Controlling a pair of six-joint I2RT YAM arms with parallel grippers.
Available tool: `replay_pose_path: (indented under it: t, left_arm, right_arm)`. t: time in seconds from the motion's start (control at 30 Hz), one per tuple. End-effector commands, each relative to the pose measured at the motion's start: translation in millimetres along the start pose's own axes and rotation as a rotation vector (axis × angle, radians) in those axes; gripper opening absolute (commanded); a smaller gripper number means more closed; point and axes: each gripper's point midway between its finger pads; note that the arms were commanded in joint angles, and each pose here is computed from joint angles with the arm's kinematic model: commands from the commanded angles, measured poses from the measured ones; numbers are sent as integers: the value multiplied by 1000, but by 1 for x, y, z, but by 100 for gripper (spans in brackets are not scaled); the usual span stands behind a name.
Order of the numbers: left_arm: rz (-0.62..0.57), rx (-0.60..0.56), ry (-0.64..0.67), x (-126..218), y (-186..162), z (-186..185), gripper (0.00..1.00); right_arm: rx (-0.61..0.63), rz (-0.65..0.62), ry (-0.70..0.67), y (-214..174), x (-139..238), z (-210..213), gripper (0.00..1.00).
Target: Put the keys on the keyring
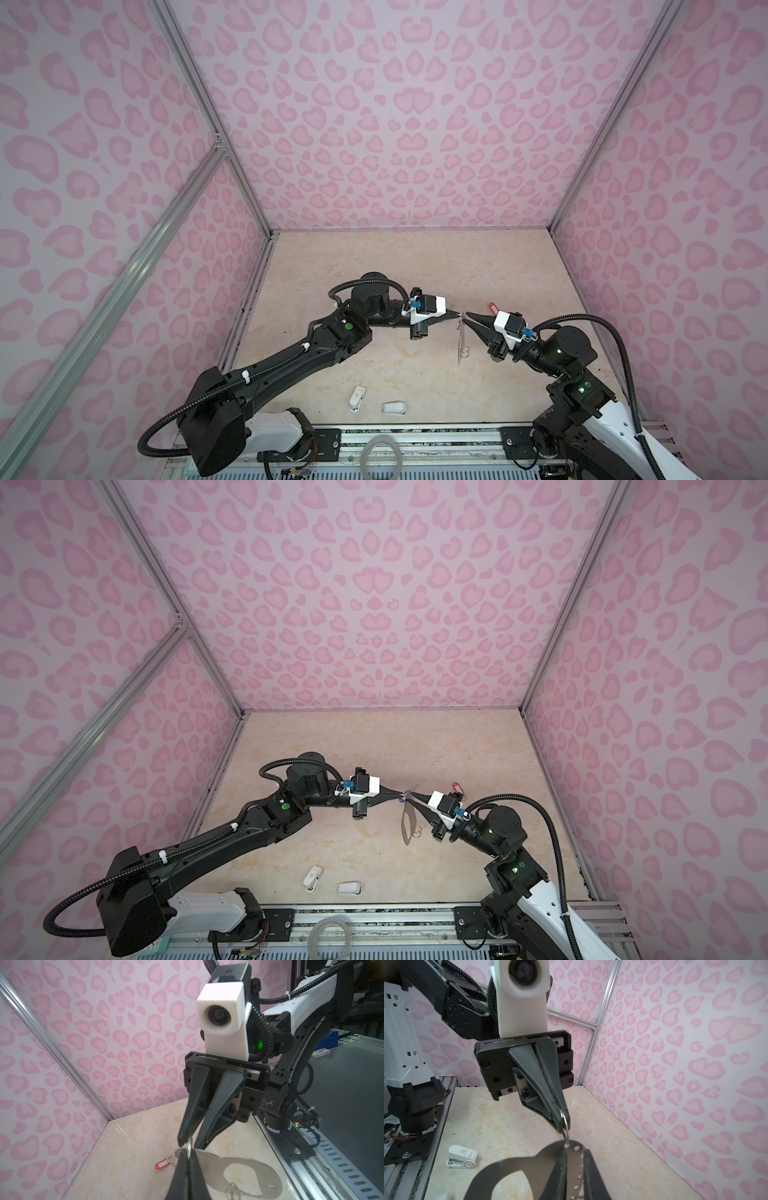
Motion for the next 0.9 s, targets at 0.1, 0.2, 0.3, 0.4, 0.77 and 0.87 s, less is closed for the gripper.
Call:
replay_pose_path:
  t: [0.1,0.2,0.3,0.4,0.77,0.87]
  left_arm:
    - [-45,-5,-10,0,8,-1,3]
    - [-37,4,-9,-2,3,0,3]
    - [-26,6,-4,-2,0,0,3]
    - [0,5,18,-1,-7,3,3]
    - [-12,4,36,3,-10,1,3]
    - [-21,0,21,4,-7,-2,3]
  right_arm:
    - [-11,-32,47,8,-4,4,16]
    - [-15,-40,53,9,-7,4,15]
    - [-16,-45,55,11,-9,4,15]
    - [-23,-24,61,6,-11,4,17]
    - [-59,48,80,-17,-14,9,15]
    - [-58,42,86,-16,-15,9,14]
Point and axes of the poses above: each gripper's point midway between its finger pads, its own x axis back along the fingers, its own z axis along the line the jaws close on, y = z × x, and after that the axes turned 11 degrees about x, right-handed
